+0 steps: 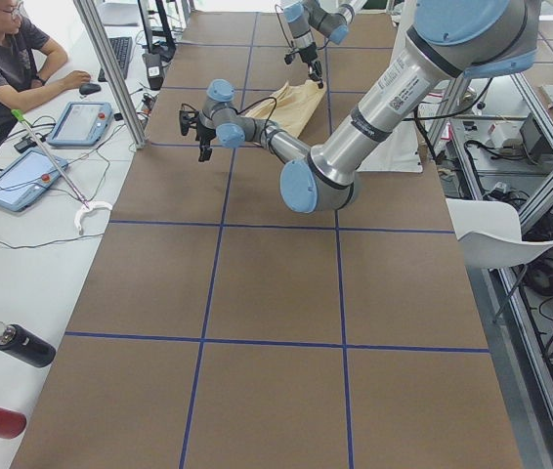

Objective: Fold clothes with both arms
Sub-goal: 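Grasp the shirt edge with the right gripper and drag it toward the robot, then release the shirt and raise the right gripper while the left gripper descends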

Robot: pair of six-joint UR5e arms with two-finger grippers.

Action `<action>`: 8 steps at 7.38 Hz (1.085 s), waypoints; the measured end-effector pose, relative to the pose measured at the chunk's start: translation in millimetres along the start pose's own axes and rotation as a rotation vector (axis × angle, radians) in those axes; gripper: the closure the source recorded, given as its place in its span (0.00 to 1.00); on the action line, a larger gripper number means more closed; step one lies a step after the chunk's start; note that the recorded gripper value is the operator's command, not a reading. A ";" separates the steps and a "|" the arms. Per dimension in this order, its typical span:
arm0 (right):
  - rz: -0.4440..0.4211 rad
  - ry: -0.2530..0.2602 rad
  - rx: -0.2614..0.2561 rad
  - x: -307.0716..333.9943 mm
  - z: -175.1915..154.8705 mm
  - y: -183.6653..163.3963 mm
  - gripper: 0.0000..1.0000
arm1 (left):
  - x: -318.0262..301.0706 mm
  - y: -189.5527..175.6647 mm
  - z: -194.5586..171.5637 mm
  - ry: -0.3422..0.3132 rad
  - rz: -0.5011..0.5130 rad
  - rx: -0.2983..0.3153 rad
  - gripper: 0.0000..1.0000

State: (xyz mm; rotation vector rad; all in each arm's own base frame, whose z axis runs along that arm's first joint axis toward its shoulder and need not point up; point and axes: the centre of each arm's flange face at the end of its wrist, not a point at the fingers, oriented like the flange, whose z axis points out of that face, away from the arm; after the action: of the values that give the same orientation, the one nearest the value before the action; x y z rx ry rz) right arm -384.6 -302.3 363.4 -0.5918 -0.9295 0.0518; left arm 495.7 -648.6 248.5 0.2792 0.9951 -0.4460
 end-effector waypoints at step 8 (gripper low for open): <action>0.060 -0.083 0.168 -51.6 -25.7 2.5 0.00 | -22.0 58.5 -49.9 0.110 0.052 -0.080 0.01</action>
State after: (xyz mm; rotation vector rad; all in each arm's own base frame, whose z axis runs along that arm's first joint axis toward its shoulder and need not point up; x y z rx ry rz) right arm -395.8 -326.9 312.5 -0.4643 -0.9772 0.2077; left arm 476.7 -571.1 242.7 0.2587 1.1077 -0.3458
